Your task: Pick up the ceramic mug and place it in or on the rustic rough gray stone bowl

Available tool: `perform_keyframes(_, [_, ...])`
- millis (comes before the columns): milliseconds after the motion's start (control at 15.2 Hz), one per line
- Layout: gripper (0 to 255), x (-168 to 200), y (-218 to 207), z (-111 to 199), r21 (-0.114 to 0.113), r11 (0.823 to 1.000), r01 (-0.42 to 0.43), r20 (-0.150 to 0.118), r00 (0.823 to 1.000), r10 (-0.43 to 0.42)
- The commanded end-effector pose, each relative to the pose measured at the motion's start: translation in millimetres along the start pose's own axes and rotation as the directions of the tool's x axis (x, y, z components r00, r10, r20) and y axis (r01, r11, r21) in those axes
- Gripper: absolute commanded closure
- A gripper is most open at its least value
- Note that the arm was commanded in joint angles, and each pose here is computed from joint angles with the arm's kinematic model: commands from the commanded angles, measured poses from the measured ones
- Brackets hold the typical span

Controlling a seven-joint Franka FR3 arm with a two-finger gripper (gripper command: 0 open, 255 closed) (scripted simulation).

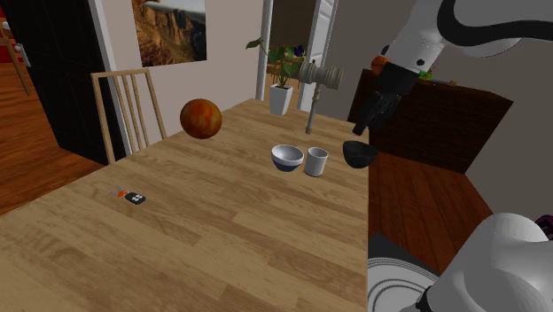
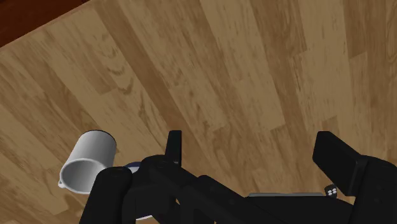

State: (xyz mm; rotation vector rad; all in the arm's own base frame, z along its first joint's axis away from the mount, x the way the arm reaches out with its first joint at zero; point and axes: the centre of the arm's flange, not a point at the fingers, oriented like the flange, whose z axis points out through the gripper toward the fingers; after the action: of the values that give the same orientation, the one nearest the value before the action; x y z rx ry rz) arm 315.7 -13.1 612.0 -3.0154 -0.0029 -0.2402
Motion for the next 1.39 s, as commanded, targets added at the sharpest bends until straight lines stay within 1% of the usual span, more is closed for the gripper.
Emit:
perform_keyframes(0, [0, 0.0, 0.0, 0.0, 0.0, 1.0, 0.0, 0.0, 1.0, 0.0])
perform_keyframes(660, [0, 89.7, 48.7, 87.3, -0.069, 0.997, -0.034, 0.059, 0.998, 0.038])
perform_keyframes(1320, [0, 172.1, 106.5, 176.2, -0.14, 0.988, -0.063, 0.116, 0.99, 0.08])
